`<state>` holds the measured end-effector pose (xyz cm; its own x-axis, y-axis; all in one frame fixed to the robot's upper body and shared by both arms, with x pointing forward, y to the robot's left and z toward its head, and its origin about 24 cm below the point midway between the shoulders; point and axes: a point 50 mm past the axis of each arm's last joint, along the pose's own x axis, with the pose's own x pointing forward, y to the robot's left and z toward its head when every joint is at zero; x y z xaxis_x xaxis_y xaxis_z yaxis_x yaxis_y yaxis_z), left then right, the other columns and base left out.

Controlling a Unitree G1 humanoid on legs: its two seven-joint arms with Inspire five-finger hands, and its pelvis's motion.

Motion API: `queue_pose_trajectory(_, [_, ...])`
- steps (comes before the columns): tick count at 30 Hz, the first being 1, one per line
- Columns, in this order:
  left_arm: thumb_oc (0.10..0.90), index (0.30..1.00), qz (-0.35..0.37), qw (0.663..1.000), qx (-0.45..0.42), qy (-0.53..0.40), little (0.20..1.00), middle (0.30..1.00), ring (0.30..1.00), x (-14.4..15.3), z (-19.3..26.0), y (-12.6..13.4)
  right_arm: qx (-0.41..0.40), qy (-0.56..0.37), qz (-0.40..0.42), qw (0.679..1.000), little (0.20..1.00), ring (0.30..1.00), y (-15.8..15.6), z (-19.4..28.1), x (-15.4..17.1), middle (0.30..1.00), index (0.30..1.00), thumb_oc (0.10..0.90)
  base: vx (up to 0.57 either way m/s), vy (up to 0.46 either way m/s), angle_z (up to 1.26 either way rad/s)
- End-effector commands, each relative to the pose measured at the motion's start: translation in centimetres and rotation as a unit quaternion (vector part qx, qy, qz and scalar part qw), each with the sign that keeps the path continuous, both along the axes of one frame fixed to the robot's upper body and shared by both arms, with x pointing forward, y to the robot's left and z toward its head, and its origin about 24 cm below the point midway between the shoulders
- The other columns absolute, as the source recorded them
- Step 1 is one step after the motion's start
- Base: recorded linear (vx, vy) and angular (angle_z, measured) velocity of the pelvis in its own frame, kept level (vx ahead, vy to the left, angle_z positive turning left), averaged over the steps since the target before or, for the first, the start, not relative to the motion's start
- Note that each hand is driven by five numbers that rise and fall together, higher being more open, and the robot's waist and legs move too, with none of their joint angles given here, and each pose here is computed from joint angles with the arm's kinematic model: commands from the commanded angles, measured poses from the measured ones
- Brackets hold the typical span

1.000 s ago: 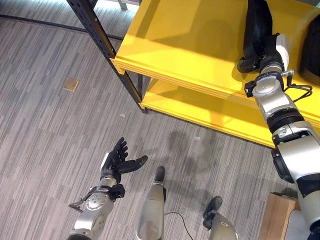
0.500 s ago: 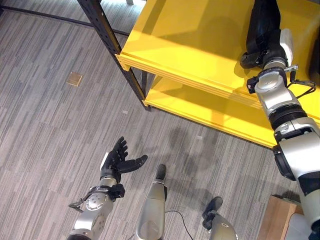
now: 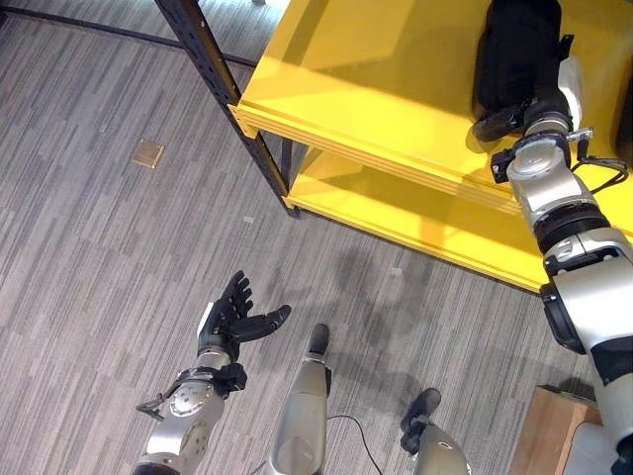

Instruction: Move parts from the plastic box to the shelf.

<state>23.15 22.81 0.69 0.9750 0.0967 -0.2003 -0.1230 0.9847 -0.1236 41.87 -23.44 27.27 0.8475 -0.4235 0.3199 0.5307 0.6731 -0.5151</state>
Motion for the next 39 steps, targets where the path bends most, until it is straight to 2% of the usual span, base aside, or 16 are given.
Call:
queue_pose_trajectory(1, [0.900,1.000,-0.021,0.995,0.018,-0.097,1.000,1.000,1.000,0.5,4.0,0.5,-0.033,-0.131,0.037,0.990,1.000,1.000,2.2,8.2,-1.1,1.000,1.000,0.900,0.00,0.000,0.00])
queue_pose_trajectory(21, [0.900,1.000,-0.012,0.996,0.022,-0.090,1.000,1.000,1.000,0.4,3.8,1.0,-0.040,-0.138,0.074,0.987,1.000,1.000,4.3,8.0,-0.9,1.000,1.000,0.900,0.00,0.000,0.00])
queue_pose_trajectory(29, [0.900,1.000,-0.011,0.996,0.020,-0.089,1.000,1.000,1.000,0.4,3.7,0.9,0.012,-0.130,0.083,0.988,1.000,1.000,4.2,7.0,-0.5,1.000,1.000,0.900,0.00,0.000,0.00])
queue_pose_trajectory(39, [0.900,1.000,-0.010,0.996,0.021,-0.087,1.000,1.000,1.000,0.4,3.7,1.0,0.034,-0.130,0.086,0.987,1.000,1.000,4.2,6.9,-0.5,1.000,1.000,0.900,0.00,0.000,0.00])
